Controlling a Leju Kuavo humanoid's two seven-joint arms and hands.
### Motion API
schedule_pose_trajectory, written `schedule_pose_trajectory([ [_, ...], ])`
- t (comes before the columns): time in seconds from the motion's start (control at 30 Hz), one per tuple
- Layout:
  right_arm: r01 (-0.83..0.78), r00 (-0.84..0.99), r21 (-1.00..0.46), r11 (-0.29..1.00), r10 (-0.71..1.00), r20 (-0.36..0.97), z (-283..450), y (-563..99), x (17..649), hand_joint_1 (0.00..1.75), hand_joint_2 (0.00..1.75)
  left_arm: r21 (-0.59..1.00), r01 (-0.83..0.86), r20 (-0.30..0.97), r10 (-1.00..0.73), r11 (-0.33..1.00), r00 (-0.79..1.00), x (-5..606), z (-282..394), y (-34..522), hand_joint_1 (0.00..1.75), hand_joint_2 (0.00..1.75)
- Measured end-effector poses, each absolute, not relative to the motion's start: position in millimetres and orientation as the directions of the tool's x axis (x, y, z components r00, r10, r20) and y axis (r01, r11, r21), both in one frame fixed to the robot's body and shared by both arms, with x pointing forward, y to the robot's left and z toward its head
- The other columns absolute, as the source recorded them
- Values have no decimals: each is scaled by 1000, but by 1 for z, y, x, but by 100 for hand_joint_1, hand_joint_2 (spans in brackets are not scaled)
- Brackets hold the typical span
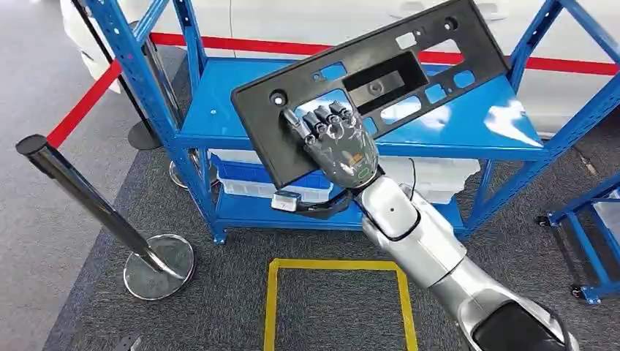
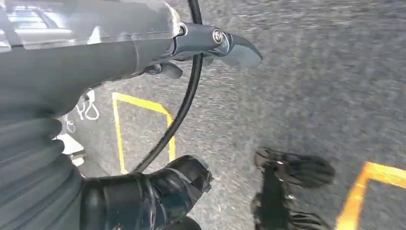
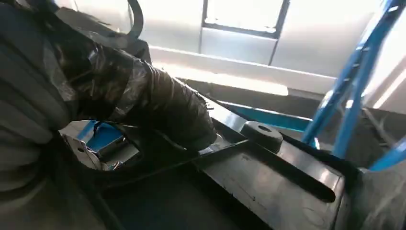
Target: Take the parts from the cabinet and place them on the table.
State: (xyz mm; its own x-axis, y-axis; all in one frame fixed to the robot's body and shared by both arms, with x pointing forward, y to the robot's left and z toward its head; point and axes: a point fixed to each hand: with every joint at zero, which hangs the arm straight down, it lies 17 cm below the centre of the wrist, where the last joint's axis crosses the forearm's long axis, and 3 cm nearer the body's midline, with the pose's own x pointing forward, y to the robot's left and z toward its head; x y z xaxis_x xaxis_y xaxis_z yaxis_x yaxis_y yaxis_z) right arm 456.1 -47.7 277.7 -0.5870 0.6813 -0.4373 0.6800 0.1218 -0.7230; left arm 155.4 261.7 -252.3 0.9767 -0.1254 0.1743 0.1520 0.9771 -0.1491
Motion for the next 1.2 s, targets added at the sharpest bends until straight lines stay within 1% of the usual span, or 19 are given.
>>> schedule_pose_trajectory([
  [0.17,680,-608,-716,157,667,-431,281,-40,442,175,175,-161,159,178,-129,974,976,153,-252,255,0,175],
  [0.4,657,-668,-724,212,608,-428,281,0,416,175,175,-151,152,166,-126,977,978,141,-255,274,0,175],
  [0.67,643,-693,-727,240,586,-420,280,16,405,175,175,-143,165,164,-141,976,976,141,-254,287,0,175],
  [0.83,636,-692,-735,235,596,-408,276,16,408,175,175,-124,178,140,-160,976,977,127,-257,303,0,175],
  [1.2,622,-686,-754,210,611,-395,262,14,414,175,175,-131,204,141,-186,970,972,128,-256,300,0,175],
])
